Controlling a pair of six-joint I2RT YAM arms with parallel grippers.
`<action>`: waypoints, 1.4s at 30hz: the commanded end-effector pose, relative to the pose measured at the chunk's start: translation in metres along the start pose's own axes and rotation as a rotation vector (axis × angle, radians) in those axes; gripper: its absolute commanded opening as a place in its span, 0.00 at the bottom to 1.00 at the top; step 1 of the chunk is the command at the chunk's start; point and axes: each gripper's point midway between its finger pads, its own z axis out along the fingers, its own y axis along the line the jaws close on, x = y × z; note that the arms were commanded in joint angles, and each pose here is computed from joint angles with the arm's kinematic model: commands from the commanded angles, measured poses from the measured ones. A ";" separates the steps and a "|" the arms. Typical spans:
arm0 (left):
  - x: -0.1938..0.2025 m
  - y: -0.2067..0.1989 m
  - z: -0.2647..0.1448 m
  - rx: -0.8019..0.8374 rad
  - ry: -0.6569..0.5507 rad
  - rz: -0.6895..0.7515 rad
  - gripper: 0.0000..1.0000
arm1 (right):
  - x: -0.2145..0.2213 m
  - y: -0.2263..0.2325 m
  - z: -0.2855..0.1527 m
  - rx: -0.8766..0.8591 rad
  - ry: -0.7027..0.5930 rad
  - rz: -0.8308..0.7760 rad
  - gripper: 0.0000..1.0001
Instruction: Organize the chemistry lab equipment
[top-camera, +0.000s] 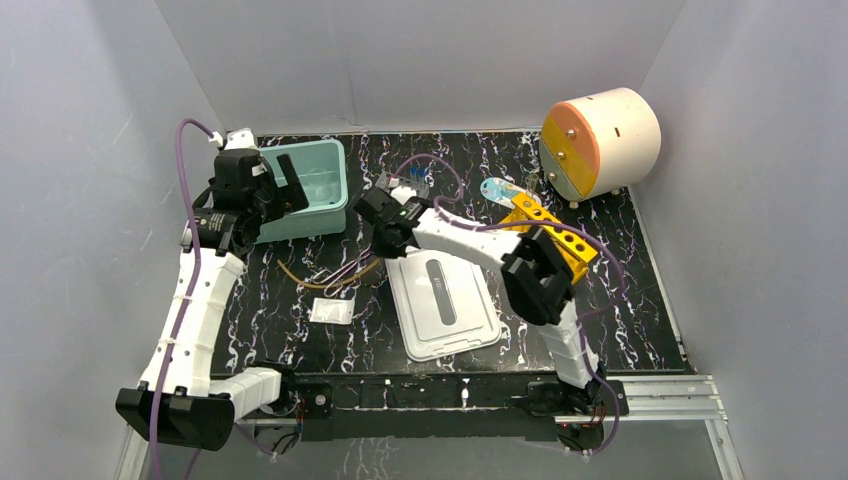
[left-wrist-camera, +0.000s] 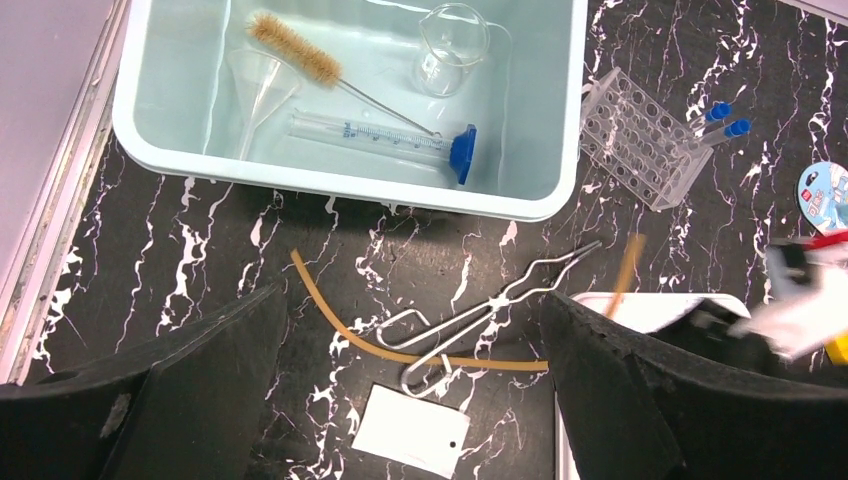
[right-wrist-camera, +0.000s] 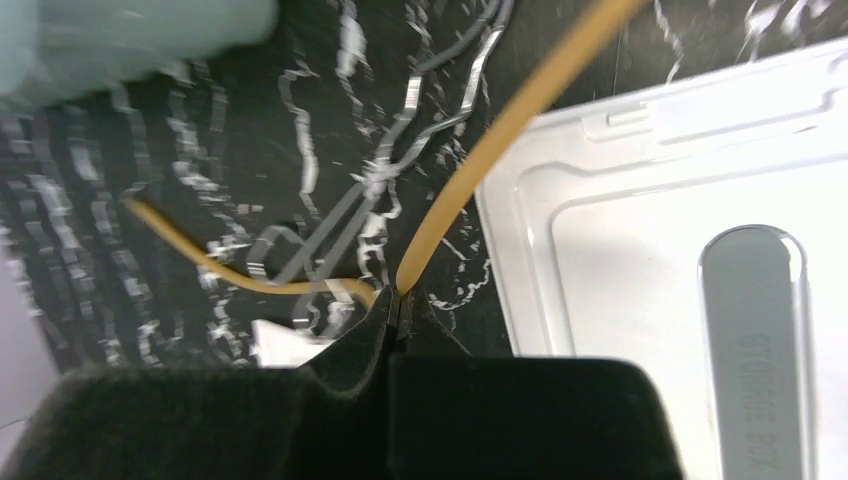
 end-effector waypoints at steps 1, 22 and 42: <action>-0.001 -0.011 -0.007 0.062 -0.015 -0.006 0.98 | -0.056 0.024 -0.064 -0.137 -0.210 -0.006 0.00; 0.079 -0.151 -0.016 0.926 0.221 0.103 0.95 | -0.135 0.029 -0.231 -0.347 -0.529 -0.286 0.00; 0.030 -0.212 -0.056 1.346 -0.180 0.144 0.87 | -0.164 0.052 -0.277 -0.731 -0.448 -0.383 0.00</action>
